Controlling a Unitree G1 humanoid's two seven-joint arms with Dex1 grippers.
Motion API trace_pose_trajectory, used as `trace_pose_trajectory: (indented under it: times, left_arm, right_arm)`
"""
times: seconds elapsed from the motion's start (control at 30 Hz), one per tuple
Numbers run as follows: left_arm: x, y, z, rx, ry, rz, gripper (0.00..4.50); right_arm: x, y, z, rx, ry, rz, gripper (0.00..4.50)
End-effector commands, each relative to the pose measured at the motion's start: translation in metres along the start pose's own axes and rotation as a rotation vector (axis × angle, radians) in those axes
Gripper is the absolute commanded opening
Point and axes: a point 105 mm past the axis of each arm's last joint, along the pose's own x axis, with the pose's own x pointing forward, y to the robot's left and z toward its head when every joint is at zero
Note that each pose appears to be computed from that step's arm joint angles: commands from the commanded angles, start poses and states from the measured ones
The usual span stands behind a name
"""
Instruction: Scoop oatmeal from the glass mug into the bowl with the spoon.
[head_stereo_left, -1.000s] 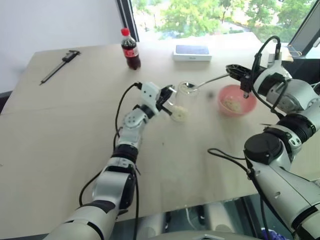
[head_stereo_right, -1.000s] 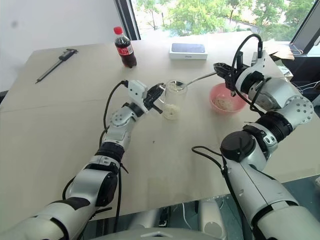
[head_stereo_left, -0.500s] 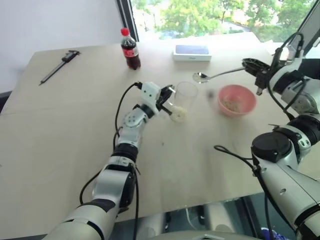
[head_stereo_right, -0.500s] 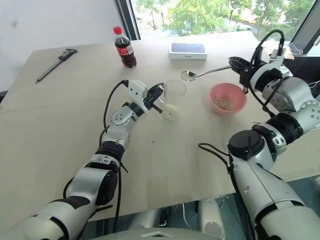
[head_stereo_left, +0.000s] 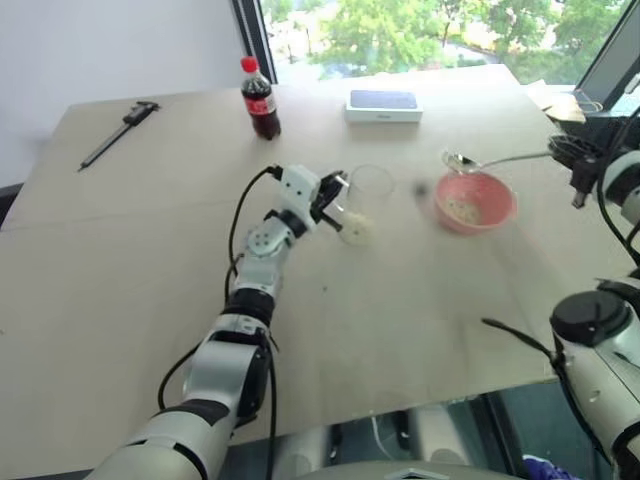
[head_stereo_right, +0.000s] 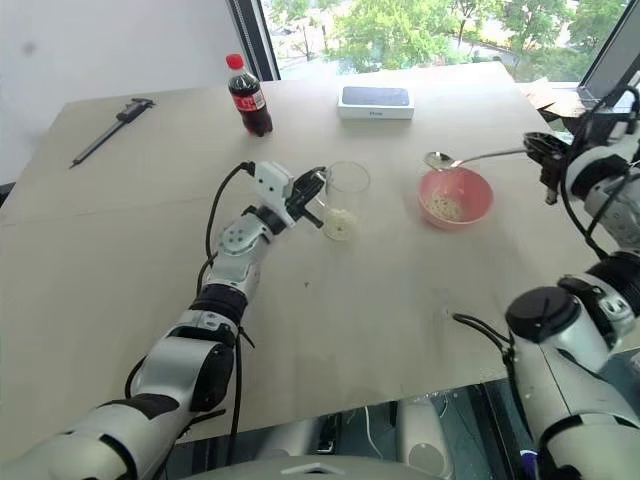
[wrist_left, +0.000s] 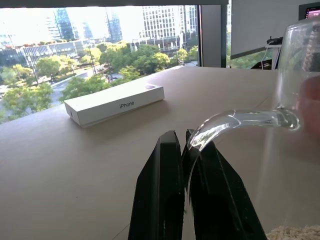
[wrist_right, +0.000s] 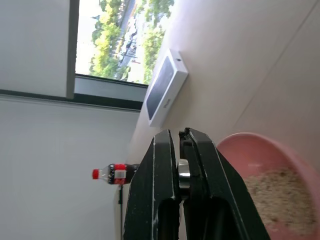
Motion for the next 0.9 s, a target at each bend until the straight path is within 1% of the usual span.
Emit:
trace_pose_trajectory:
  times: [0.03,0.17,0.27,0.4,0.47,0.57,0.63,0.7,0.8,0.87,0.9]
  left_arm:
    - [-0.003,0.006,0.015,0.036,-0.049,0.018,0.08]
    - [-0.008,0.008,0.028,0.027,-0.091,0.05,0.08]
    - [-0.015,0.012,0.034,0.02,-0.102,0.089,0.08]
    - [-0.023,0.014,0.04,0.019,-0.104,0.141,0.08]
    - [-0.026,0.015,0.041,0.019,-0.097,0.166,0.08]
    - [-0.033,0.012,0.045,0.001,-0.093,0.181,0.08]
    - [-0.039,0.01,0.045,-0.009,-0.081,0.2,0.08]
    - [-0.045,0.008,0.044,-0.015,-0.068,0.213,0.08]
    - [-0.051,0.007,0.041,-0.021,-0.048,0.23,0.08]
    - [-0.054,0.007,0.041,-0.024,-0.04,0.238,0.08]
    - [-0.055,0.007,0.04,-0.023,-0.037,0.242,0.08]
  right_arm:
    - [-0.007,0.014,0.013,-0.082,-0.044,0.035,0.0]
    - [-0.004,0.018,0.015,-0.213,-0.056,0.009,0.0]
    - [0.003,0.03,0.007,-0.403,-0.053,-0.001,0.0]
    - [0.013,0.047,-0.015,-0.747,-0.034,0.011,0.0]
    - [0.016,0.051,-0.022,-0.883,-0.037,0.026,0.0]
    - [0.018,0.065,-0.034,-1.11,-0.029,0.099,0.0]
    - [0.016,0.077,-0.048,-1.327,-0.006,0.169,0.0]
    - [0.014,0.081,-0.058,-1.479,0.023,0.215,0.0]
    - [0.013,0.08,-0.06,-1.603,0.044,0.242,0.0]
    - [0.015,0.078,-0.054,-1.594,0.033,0.232,0.0]
    - [0.016,0.078,-0.049,-1.538,0.016,0.222,0.0]
